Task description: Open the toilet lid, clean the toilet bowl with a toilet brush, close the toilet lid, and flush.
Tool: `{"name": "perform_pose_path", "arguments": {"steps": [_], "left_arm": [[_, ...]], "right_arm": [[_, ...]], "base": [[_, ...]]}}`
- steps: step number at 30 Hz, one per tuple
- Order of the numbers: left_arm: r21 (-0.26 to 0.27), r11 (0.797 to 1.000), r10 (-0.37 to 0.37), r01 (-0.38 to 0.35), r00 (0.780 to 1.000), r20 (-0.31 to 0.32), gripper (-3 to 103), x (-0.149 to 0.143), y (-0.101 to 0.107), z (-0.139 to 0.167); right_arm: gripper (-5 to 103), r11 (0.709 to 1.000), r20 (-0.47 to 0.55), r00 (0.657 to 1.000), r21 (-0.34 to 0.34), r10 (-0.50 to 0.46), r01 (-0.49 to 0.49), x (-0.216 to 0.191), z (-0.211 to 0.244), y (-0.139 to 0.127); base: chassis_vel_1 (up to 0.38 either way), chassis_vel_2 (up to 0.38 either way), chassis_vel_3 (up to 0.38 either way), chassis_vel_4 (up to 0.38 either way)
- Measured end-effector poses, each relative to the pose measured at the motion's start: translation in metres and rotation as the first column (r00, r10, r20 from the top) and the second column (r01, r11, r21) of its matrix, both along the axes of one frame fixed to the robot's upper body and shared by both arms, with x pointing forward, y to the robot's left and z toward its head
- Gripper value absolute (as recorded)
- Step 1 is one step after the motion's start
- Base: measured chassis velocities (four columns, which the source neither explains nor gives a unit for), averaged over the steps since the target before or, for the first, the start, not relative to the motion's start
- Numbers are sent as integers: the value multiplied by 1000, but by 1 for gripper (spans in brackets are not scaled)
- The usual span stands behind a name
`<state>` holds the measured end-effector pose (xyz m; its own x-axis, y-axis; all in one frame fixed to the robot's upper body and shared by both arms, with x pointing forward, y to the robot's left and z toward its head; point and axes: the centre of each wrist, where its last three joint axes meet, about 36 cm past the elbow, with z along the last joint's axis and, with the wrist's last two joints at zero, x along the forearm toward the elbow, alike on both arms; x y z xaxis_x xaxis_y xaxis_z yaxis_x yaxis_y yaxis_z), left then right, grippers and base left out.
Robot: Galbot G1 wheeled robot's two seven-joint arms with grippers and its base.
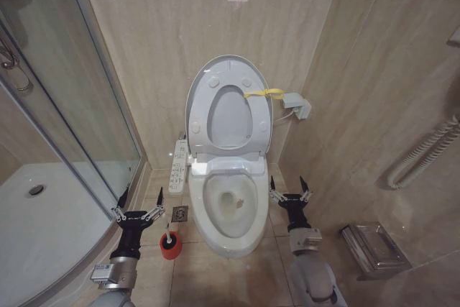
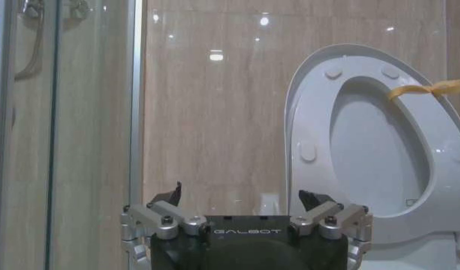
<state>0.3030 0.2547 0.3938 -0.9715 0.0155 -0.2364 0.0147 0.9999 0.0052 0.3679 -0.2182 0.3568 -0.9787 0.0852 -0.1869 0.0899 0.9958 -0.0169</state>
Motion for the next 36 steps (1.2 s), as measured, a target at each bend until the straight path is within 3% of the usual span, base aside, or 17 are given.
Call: {"name": "perform_pose_path", "arguments": {"steps": [36], "left_arm": [[0, 1000, 0, 0, 1000, 0, 100, 0, 0, 0]], "right_arm": [[100, 1000, 0, 1000, 0, 0, 0, 0, 0, 0]], "base": [[0, 0, 0, 0]]}}
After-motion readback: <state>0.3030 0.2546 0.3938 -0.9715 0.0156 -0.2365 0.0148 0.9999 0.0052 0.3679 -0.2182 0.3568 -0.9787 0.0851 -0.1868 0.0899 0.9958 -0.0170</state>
